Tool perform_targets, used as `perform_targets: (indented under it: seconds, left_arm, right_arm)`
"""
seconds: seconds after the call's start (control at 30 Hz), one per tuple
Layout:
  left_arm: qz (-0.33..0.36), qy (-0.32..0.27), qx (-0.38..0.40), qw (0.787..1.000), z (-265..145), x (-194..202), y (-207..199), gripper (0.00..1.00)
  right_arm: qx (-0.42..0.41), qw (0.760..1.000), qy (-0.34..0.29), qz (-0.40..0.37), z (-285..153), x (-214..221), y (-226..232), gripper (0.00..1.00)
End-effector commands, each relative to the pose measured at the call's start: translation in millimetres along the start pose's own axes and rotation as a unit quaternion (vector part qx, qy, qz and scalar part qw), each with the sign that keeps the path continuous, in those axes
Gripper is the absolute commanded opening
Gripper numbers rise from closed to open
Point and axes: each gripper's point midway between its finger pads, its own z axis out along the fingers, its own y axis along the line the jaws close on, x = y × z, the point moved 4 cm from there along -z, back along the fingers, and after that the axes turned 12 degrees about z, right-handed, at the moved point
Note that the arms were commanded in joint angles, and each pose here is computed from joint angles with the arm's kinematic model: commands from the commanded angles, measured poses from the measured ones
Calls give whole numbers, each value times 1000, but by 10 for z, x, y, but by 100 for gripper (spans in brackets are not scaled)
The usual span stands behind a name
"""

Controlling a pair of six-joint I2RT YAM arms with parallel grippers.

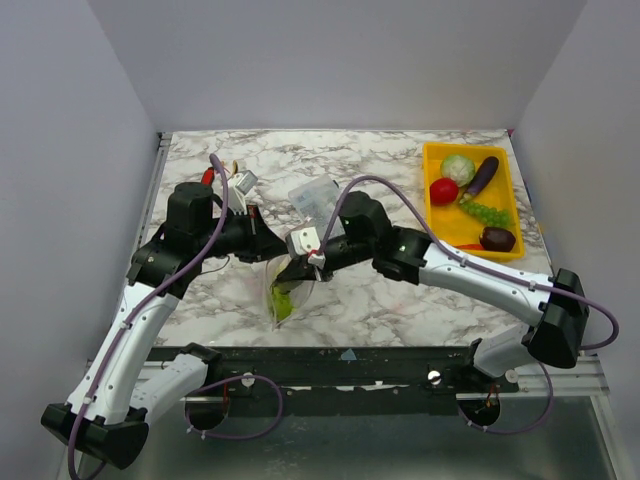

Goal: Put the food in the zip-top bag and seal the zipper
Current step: Place the fake fish in the zipper food storage bag.

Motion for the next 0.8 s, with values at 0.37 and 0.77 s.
perform_targets:
  seconds: [0.37, 0.77]
  left_arm:
    - [15, -32, 8, 999, -30, -147, -21, 0]
    - [5, -68, -60, 996, 57, -252, 253, 0]
  right_arm:
    - [45, 998, -11, 36, -44, 65, 12, 49]
    - [216, 936, -187, 204, -584, -622, -45, 70]
